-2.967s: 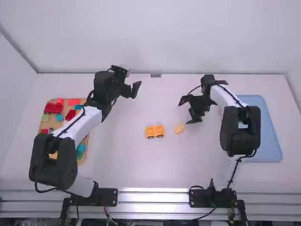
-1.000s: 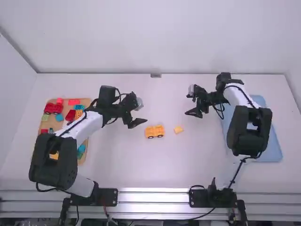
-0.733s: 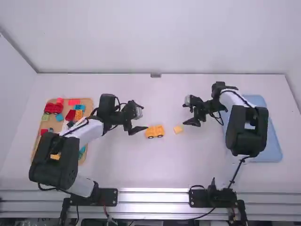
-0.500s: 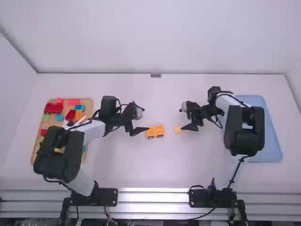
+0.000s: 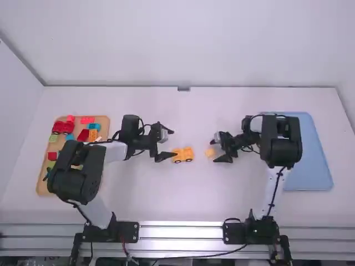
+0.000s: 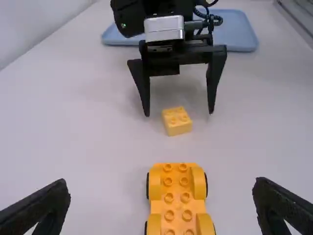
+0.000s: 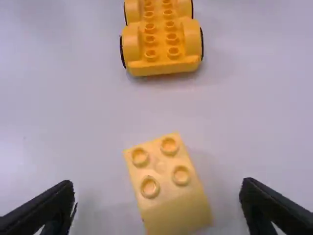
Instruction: Assemble lego blocks to make yellow taxi
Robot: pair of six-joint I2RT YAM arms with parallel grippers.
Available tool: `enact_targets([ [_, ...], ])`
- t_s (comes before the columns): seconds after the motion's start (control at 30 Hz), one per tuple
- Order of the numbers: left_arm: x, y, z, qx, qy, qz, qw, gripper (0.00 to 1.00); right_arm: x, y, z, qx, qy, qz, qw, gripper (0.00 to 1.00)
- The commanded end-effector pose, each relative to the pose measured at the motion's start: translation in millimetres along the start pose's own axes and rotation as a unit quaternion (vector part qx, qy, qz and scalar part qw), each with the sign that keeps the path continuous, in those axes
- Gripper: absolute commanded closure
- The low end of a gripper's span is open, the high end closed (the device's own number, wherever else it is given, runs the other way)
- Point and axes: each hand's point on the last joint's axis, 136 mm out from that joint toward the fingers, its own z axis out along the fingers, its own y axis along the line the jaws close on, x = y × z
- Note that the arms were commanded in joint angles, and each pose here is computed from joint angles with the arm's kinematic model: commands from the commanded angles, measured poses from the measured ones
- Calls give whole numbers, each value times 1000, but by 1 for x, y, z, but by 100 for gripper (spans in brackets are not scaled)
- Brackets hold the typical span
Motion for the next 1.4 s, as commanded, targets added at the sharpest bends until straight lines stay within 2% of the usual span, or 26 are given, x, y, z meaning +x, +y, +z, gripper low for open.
enact_targets([
  [0.0,0,-9,2,19,-9,-11,1000,1,3,-7,2,10,-9,-29,999,14],
  [0.07,0,-9,2,19,-9,-11,1000,1,7,-9,4,15,-9,-16,1000,15],
  [0.1,0,-9,2,19,-9,-10,1000,1,8,-9,5,17,-9,-12,1000,24],
  [0.3,0,-9,2,19,-9,-10,1000,1,5,-7,10,12,-10,-18,1000,41],
  [0.4,0,-9,2,19,-9,-10,1000,1,4,-6,12,7,-9,-18,1000,41],
  [0.53,1,-10,2,20,-8,-12,1000,1,5,-3,16,-4,2,-19,1000,48],
  [0.6,2,-11,2,21,-7,-16,1000,1,5,-2,17,-6,5,-19,1000,55],
  [0.67,3,-12,2,23,-5,-21,1000,1,5,-2,17,-6,4,-17,1000,70],
  [0.7,3,-12,2,23,-5,-22,999,1,5,-2,17,-6,4,-16,1000,72],
  [0.73,4,-12,2,24,-4,-24,999,1,4,-2,17,-6,1,-15,1000,79],
  [0.8,5,-13,2,25,-1,-28,999,1,1,-1,17,-6,-5,-13,1000,82],
  [0.93,10,-15,3,26,6,-34,999,1,-7,-2,11,-6,-23,4,1000,82],
  [1.07,21,-19,13,31,12,-14,999,1,-25,-5,0,-14,-45,26,999,82],
  [1.17,37,-23,27,35,29,-14,999,1,-48,-1,-14,-38,-58,31,997,82],
  [1.37,57,-25,38,29,57,-20,998,1,-83,-9,-24,-42,-91,5,995,83],
])
